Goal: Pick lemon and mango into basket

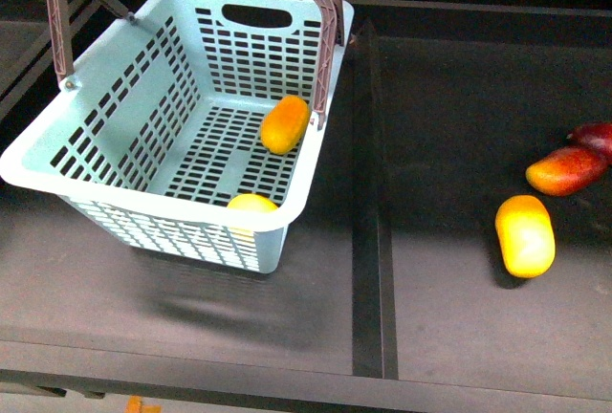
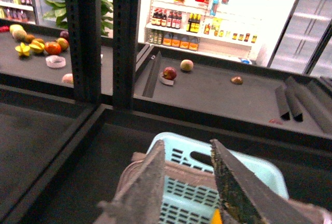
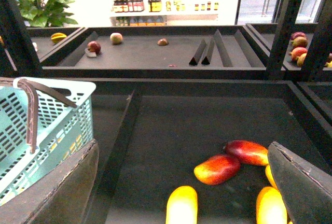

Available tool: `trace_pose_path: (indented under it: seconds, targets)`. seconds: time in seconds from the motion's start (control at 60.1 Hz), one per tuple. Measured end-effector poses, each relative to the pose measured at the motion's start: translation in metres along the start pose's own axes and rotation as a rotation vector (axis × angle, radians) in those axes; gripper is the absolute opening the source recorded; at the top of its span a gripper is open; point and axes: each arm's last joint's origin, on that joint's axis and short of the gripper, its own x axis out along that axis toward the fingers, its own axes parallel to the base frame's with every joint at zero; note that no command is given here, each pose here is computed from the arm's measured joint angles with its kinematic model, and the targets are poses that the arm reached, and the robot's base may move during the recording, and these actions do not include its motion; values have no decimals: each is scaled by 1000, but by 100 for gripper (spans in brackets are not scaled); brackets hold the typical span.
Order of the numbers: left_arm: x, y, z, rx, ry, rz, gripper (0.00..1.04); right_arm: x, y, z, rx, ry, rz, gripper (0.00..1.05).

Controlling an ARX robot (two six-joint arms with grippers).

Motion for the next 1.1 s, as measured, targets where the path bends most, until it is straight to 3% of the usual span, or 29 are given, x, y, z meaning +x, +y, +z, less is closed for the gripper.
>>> trace_pose_path:
  seconds: [0.05, 0.599, 1.098]
  targets:
    - [-12, 6, -8, 36, 23, -3, 3, 0, 0, 0, 0, 0, 0, 96]
    - [-95, 49, -29, 75, 9, 5, 3, 0, 0, 0, 0, 0, 0, 96]
    - [-128, 51, -29, 76, 11, 6, 3, 0, 0, 0, 0, 0, 0, 96]
